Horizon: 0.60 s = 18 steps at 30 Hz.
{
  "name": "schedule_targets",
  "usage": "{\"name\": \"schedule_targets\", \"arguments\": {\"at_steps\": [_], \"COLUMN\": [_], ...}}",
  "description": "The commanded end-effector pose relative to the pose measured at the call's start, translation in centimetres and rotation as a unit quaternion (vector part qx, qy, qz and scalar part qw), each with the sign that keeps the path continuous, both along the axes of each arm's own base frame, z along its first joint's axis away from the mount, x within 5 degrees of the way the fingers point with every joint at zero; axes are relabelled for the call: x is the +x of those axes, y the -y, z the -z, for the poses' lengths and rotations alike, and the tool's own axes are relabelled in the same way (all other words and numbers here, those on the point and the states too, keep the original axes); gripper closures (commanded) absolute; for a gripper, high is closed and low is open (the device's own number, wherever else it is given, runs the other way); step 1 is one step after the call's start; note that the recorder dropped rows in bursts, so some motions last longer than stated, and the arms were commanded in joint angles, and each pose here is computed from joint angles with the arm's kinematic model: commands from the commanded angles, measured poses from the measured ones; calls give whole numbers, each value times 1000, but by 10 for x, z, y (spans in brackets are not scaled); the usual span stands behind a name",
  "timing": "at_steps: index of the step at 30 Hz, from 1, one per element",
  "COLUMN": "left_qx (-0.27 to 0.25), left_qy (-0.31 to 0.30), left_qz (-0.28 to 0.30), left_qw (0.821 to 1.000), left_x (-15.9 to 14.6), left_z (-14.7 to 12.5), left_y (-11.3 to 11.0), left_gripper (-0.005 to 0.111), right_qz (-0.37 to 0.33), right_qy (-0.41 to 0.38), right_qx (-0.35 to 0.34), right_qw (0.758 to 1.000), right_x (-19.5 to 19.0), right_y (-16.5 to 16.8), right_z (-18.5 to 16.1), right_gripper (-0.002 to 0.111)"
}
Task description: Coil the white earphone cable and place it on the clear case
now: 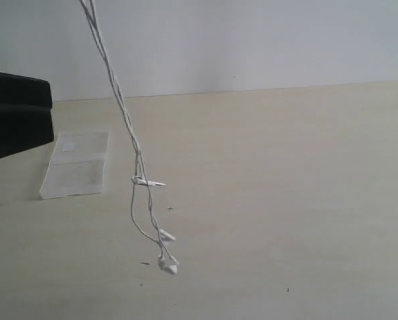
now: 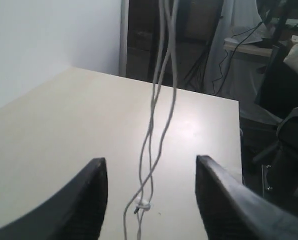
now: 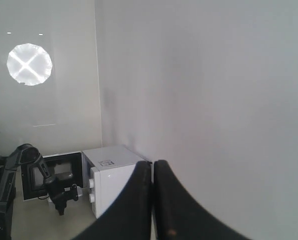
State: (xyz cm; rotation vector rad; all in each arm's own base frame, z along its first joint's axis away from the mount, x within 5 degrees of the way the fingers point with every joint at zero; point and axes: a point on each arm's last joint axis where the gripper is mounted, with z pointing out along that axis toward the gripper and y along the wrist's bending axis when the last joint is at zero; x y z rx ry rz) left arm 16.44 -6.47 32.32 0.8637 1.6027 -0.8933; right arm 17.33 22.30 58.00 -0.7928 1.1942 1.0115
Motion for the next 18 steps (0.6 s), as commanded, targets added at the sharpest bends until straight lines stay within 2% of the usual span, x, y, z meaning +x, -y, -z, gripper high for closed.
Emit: {"name": "schedule_targets", "arguments": {"at_steps": [1, 5, 14, 18], "left_qx": [-15, -37, -46, -45], "left_qy": [3, -1, -8, -23], "left_qz": [-3, 5, 37, 48], "left_qw": [1000, 999, 998, 998], "left_x": [9, 13, 17, 20], "left_z": [0, 0, 6, 11], "left_y": [4, 11, 31, 38], "left_gripper": [54, 54, 54, 47], "right_qz": [2, 2, 4, 6], "right_qy": [4, 4, 14, 17], "right_qx": [7, 7, 3, 3], "right_qw": [1000, 1000, 1000, 1000], "right_x": [0, 0, 0, 0], "right_y": [1, 1, 1, 1], "right_z": [-2, -2, -2, -2], "right_gripper": [108, 108, 108, 108]}}
